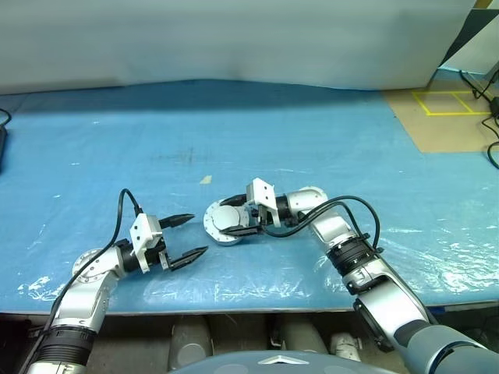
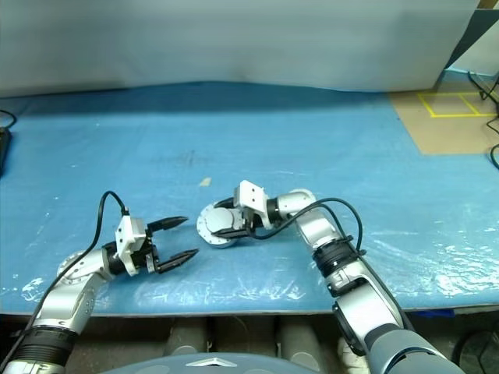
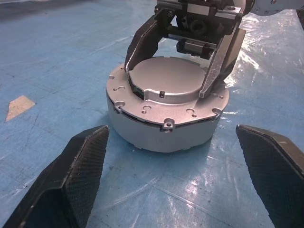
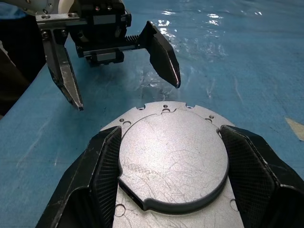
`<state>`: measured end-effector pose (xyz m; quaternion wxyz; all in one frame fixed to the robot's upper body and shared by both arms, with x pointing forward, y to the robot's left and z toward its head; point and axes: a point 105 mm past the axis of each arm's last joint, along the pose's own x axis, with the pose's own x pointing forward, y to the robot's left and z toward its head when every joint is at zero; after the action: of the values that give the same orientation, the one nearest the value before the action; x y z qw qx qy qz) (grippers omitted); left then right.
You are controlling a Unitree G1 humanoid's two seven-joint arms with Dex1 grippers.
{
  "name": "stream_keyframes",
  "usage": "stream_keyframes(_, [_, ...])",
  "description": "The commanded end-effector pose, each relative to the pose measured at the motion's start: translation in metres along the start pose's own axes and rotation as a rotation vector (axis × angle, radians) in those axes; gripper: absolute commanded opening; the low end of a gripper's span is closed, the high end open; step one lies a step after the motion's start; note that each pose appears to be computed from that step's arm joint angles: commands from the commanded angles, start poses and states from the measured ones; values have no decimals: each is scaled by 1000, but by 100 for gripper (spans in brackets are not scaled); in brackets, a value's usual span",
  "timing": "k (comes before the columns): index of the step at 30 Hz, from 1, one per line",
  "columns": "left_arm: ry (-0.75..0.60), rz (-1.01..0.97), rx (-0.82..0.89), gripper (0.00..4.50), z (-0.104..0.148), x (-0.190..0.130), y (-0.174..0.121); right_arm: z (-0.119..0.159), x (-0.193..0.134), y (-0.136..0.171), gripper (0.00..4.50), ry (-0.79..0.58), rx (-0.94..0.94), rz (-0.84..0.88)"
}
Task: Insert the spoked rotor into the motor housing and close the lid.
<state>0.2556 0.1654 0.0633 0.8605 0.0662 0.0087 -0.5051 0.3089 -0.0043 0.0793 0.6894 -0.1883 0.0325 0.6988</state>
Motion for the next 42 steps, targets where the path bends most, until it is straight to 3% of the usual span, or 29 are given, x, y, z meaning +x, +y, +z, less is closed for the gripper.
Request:
stream_keyframes(1, [-28, 3, 26, 450, 12, 1, 2, -30, -3, 9, 294, 132, 45, 9])
stream_keyframes(14, [-10, 29, -102, 450, 5, 1, 6, -52, -7, 14, 294, 239, 137, 3])
stream_keyframes(18, [-5, 27, -108, 450, 1, 0, 3, -49, -7, 12, 294, 235, 137, 1])
stream_keyframes(22, [5, 20, -114, 450, -3, 0, 1, -30, -1, 8, 294, 147, 159, -11])
stream_keyframes(28, [15, 23, -103, 450, -8, -1, 2, -31, 0, 6, 294, 183, 129, -7])
stream_keyframes(37, [-76, 92, -157, 450, 15, 5, 13, -32, 0, 6, 294, 205, 120, -2])
stream_keyframes(42, [-93, 71, -189, 287, 24, 6, 12, -32, 0, 5, 294, 207, 114, -5])
